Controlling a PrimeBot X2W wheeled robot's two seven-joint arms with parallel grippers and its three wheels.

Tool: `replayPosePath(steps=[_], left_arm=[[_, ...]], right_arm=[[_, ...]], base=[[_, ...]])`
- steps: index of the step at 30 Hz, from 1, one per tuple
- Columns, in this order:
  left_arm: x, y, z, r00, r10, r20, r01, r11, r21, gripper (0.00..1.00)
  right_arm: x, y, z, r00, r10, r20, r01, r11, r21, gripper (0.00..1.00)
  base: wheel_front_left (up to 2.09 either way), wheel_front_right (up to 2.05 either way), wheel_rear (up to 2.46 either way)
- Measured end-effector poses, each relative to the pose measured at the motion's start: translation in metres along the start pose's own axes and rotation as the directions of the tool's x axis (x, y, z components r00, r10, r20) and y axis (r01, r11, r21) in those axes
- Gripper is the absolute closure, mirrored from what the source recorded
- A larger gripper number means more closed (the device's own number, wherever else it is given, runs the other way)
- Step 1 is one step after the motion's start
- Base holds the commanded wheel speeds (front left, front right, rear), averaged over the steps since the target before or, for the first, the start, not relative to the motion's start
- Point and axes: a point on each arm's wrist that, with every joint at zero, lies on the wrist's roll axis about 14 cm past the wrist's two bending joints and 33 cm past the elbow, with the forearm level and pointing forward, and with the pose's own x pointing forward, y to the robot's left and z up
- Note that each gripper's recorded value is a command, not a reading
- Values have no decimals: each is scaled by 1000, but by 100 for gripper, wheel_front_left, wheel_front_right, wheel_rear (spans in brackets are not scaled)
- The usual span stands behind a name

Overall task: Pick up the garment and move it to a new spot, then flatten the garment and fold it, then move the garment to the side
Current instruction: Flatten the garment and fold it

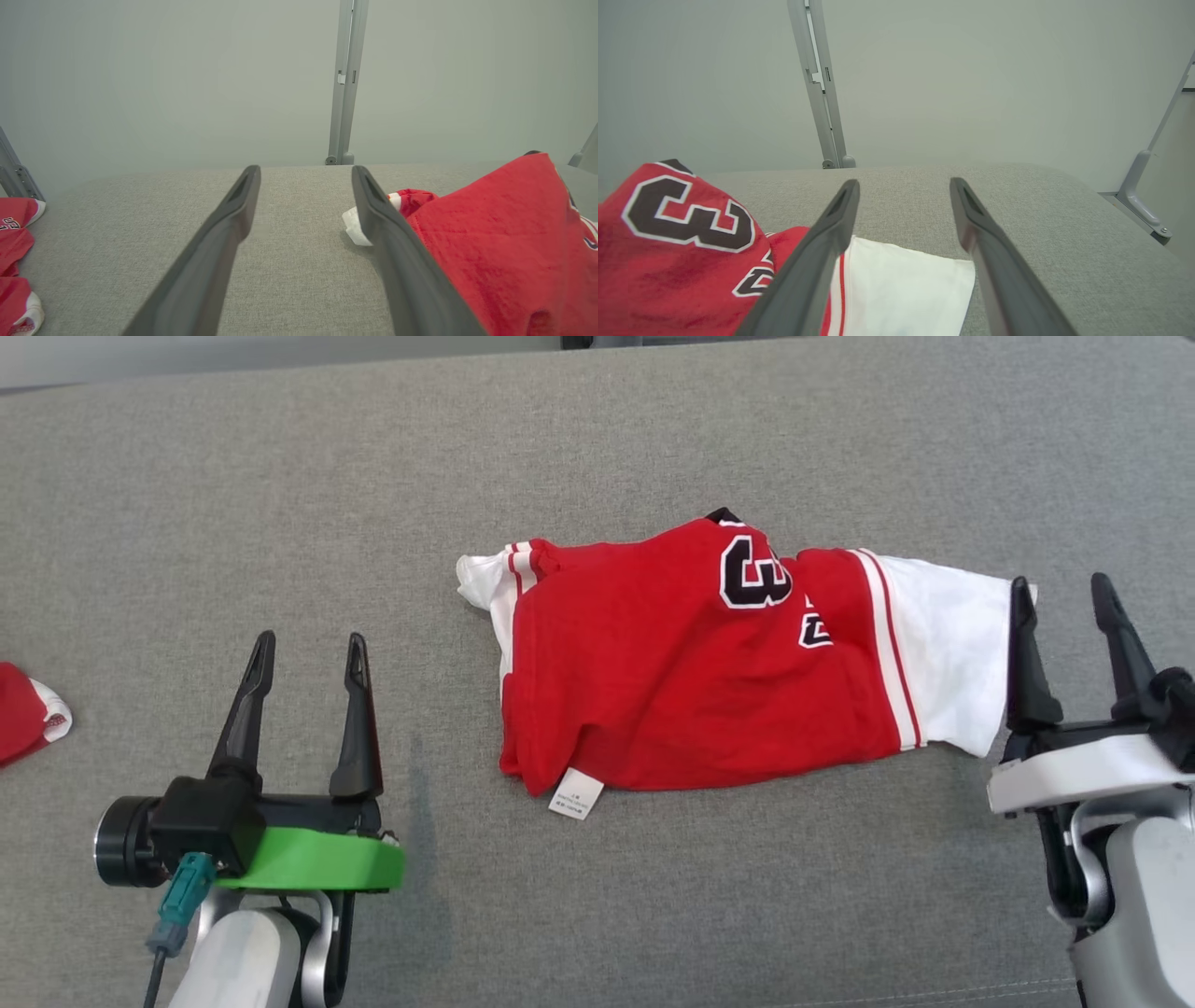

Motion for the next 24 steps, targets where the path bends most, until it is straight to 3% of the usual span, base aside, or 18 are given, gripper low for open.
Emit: replayPosePath(steps=[12,24], left_arm=[[-21,-11,2,1000,-25,-15,25,1000,-7,0],[-25,-14,-1,999,-31,-29,30,999,-13,0]], right_arm=[[-44,24,13,1000,31,-5,-31,999,10,0],[-46,28,12,999,34,-18,-34,999,19,0]], base=[[0,0,0],[0,0,0]])
